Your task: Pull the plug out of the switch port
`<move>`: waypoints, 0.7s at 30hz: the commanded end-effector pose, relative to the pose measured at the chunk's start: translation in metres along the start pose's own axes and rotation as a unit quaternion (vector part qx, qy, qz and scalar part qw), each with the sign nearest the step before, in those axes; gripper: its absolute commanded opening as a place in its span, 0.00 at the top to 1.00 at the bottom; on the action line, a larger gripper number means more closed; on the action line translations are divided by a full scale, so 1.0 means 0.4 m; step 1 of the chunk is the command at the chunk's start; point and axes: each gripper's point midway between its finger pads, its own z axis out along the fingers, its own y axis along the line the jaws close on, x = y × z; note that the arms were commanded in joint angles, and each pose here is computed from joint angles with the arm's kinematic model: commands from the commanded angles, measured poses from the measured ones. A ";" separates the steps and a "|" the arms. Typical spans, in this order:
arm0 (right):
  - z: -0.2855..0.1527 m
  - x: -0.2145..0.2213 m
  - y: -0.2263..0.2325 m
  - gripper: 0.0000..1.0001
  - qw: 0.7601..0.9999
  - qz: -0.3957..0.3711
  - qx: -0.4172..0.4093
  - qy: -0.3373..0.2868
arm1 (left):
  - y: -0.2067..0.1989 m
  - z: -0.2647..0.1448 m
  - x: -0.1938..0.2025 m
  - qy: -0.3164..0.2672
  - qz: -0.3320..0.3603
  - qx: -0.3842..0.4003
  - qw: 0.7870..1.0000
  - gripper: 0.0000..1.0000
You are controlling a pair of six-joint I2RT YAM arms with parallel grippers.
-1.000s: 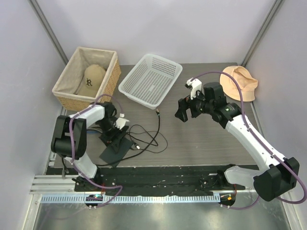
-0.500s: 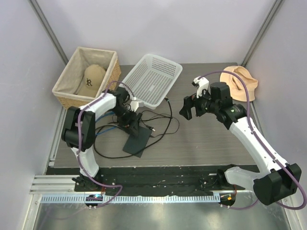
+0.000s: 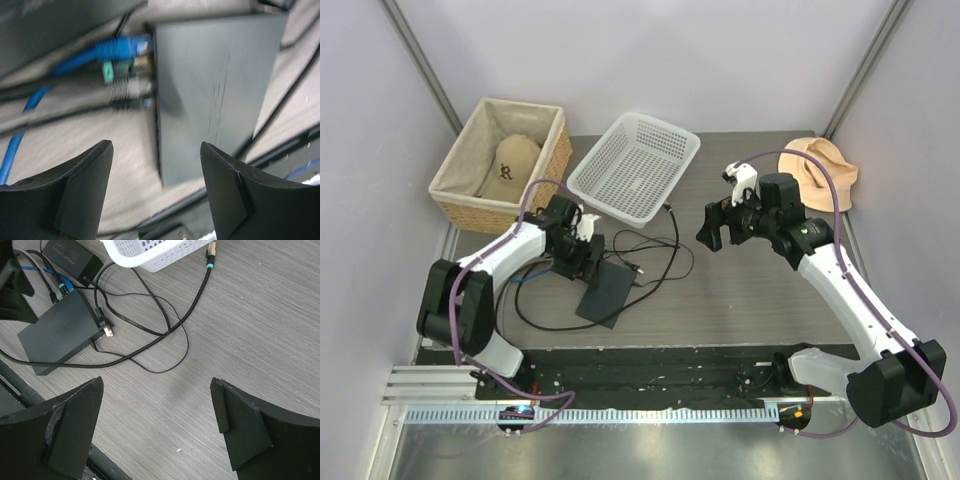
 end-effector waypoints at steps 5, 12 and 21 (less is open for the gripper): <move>-0.020 -0.045 -0.015 0.03 1.000 -0.014 0.014 -0.022 | -0.111 0.117 -0.037 -0.001 0.004 0.031 1.000 0.27; -0.019 -0.015 -0.024 0.03 1.000 -0.006 0.018 -0.013 | -0.284 0.182 -0.044 0.042 0.052 0.067 0.996 0.28; -0.030 0.004 -0.061 0.03 0.998 -0.027 0.053 -0.005 | -0.516 0.213 -0.278 -0.008 0.110 0.104 0.988 0.28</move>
